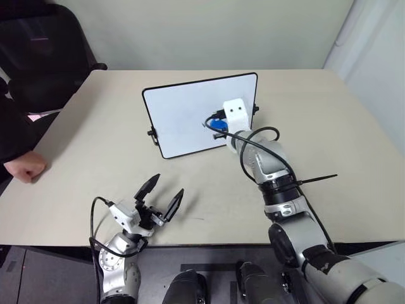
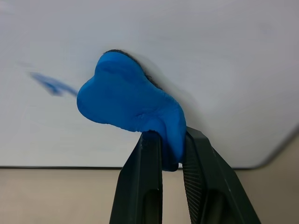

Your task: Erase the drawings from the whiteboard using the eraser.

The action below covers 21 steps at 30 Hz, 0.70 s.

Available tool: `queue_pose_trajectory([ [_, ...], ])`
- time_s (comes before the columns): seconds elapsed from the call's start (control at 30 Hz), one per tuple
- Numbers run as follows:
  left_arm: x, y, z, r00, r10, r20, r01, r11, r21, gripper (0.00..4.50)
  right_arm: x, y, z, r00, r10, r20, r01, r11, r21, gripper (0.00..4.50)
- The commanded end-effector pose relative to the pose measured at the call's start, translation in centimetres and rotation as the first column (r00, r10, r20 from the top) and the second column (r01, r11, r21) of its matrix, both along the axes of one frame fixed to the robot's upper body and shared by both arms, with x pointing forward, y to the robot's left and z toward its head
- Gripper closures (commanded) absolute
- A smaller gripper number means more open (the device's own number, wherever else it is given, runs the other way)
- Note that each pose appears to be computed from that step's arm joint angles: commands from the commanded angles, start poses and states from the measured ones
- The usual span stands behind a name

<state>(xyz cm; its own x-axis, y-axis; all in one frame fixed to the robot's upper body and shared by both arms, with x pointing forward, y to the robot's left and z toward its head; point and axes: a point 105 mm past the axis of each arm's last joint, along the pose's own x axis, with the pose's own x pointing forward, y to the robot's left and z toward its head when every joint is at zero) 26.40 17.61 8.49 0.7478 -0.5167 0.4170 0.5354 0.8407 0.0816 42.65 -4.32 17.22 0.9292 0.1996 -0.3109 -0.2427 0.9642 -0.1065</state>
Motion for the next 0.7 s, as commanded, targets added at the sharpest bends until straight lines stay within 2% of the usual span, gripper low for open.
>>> queue_pose_trajectory([
  [0.03,-0.1,-0.2,-1.2,0.999,-0.003,-0.054,0.002,1.000,-0.017,0.00,0.5,-1.0,2.2,0.996,-0.059,0.071,0.059,0.998,0.004,4.17],
  [0.17,-0.1,-0.2,-1.2,0.999,-0.003,-0.053,0.003,1.000,-0.015,0.00,0.2,0.3,2.1,0.998,-0.009,0.067,0.008,1.000,0.003,4.17],
  [0.43,-0.1,-0.3,-1.2,0.999,-0.003,-0.051,0.002,1.000,-0.012,0.00,-1.9,5.8,2.1,0.968,0.243,0.067,-0.239,0.969,-0.060,4.17],
  [0.7,-0.2,-0.2,-1.2,0.999,0.000,-0.048,-0.001,1.000,-0.012,0.00,-3.1,9.2,2.8,0.925,0.368,0.091,-0.360,0.928,-0.095,4.17],
])
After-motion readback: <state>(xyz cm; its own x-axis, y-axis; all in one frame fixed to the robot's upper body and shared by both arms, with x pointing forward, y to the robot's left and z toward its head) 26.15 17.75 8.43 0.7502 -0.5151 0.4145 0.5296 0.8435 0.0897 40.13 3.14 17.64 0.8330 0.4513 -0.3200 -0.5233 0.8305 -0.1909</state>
